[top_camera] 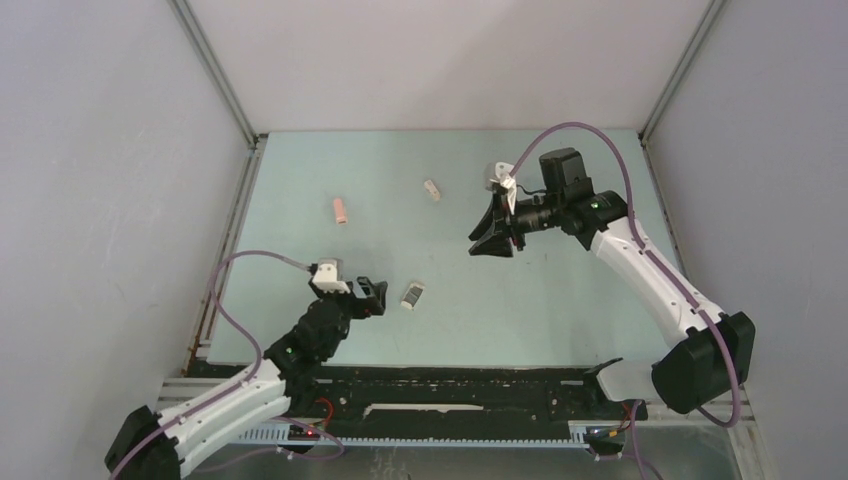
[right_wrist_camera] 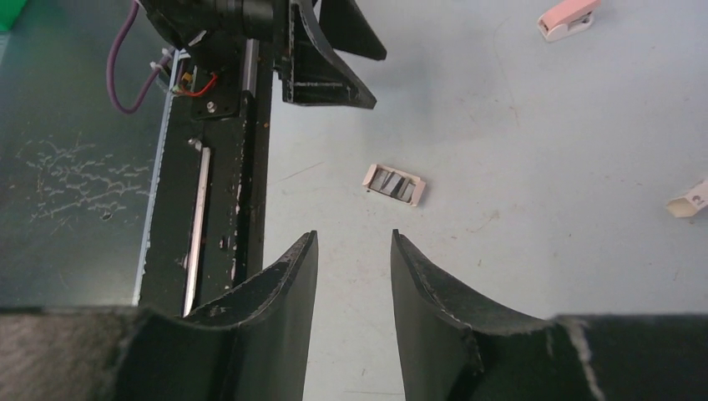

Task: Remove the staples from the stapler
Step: Pick up the staple box from the center of the board.

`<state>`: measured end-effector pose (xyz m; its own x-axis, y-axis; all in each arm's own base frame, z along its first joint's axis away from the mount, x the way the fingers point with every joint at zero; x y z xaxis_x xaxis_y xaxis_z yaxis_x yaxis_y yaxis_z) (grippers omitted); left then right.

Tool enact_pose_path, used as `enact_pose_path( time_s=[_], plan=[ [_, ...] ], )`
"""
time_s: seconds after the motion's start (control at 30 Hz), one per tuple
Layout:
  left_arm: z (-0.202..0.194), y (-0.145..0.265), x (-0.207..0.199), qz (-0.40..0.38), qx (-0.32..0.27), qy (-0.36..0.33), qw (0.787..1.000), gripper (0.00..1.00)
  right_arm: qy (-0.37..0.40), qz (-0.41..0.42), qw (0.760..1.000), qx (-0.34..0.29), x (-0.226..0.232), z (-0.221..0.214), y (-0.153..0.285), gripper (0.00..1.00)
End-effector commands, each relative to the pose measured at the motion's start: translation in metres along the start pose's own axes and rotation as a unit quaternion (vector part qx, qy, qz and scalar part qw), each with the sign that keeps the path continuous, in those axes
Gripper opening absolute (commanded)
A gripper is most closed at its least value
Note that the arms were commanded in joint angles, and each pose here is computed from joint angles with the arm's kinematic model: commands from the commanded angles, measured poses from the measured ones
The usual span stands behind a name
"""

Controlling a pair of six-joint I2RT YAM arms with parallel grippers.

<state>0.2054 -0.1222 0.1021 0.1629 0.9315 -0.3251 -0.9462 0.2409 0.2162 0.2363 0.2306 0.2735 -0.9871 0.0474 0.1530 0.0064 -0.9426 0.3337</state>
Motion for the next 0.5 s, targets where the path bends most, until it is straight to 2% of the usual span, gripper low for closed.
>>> enact_pose_path(
  time_s=[0.0,0.17,0.47],
  plan=[
    [0.031,-0.012,-0.03,-0.036,-0.004,0.043,0.998,0.92,0.018,0.003,0.999,-0.034,0.001,0.015,0.008,0.47],
    [0.039,-0.029,-0.037,-0.06,0.042,0.057,0.996,0.91,0.018,0.001,0.999,-0.035,0.0,0.014,0.008,0.47],
    [0.07,-0.063,-0.04,-0.062,0.076,0.091,0.991,0.9,0.009,-0.021,0.999,-0.026,-0.011,0.008,0.007,0.47]
  ],
)
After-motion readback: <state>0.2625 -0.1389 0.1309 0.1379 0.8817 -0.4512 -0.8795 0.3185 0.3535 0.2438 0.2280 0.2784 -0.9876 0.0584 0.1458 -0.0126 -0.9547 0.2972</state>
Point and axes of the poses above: each gripper's point midway between its finger pads, its own y axis back along the fingers, its own x axis along the line the jaws close on, z = x × y, the point moved 3 cm from there along y, back along the fingers, and after that the axes turned 1 degree about -y, right-handed, at the moved point
